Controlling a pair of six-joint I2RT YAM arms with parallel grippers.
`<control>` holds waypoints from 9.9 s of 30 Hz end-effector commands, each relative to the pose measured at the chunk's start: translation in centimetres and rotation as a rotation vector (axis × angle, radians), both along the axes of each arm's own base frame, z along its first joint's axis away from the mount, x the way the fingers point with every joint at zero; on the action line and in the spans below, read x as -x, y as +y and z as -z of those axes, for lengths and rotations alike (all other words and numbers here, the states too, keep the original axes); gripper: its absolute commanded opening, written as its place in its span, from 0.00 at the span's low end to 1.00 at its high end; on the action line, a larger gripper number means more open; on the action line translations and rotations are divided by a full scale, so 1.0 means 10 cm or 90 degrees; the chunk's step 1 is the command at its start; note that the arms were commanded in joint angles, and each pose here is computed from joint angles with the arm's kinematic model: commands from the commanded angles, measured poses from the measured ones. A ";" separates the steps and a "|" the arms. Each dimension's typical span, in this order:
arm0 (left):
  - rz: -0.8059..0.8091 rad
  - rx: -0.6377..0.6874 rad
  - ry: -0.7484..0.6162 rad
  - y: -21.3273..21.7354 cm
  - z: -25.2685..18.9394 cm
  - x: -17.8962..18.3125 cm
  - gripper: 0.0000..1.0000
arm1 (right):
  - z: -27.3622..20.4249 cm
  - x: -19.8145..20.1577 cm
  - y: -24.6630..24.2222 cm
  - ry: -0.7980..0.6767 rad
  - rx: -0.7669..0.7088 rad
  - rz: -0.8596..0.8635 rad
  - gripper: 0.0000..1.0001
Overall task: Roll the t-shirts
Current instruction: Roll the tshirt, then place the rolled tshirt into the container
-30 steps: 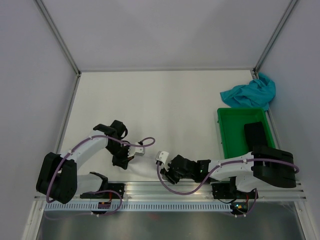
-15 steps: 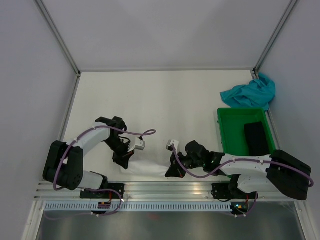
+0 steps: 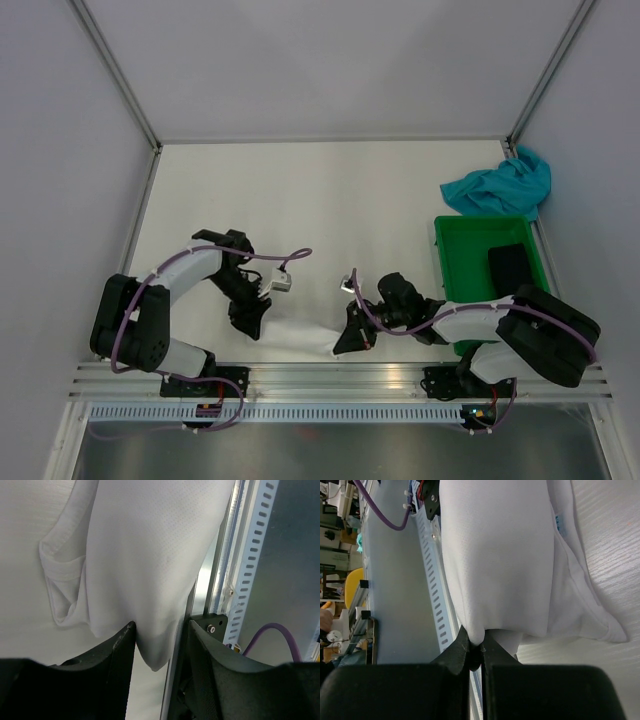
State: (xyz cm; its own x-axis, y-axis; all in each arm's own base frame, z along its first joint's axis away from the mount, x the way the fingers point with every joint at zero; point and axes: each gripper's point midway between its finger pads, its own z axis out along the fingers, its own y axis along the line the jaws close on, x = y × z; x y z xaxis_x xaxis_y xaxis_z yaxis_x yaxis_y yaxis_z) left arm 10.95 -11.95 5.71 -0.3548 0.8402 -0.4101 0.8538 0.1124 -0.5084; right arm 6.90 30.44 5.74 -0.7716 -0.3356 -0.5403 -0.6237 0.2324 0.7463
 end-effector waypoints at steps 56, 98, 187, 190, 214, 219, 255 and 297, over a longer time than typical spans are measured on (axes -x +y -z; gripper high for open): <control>-0.137 -0.115 0.092 0.00 0.26 -0.49 0.09 | -0.77 -0.91 0.09 -0.617 0.253 0.069 0.70; -0.108 -0.120 0.099 0.02 0.24 -0.50 0.11 | 0.25 -0.66 1.00 -0.663 0.408 -0.231 0.91; -0.279 -0.074 -0.094 0.19 -0.38 -1.06 0.36 | -0.66 -2.16 -1.32 -0.249 0.270 0.478 0.00; -0.280 -0.071 -0.092 0.18 -0.38 -1.07 0.37 | -0.82 -2.32 -1.57 -0.259 0.297 0.511 0.00; -0.250 -0.020 -0.133 0.08 -0.49 -1.23 0.37 | -0.93 -2.14 -3.72 -0.296 0.711 0.695 0.00; -0.253 -0.015 -0.134 0.06 -0.51 -1.25 0.37 | -0.55 -2.20 -3.51 -0.213 0.675 0.619 0.00; -0.260 -0.006 -0.128 0.02 -0.50 -1.37 0.37 | -0.67 -2.77 -3.32 -0.145 0.582 0.683 0.65; -0.236 0.034 -0.195 0.06 -0.53 -1.57 0.37 | -0.02 -1.62 -3.09 0.179 0.610 0.736 0.33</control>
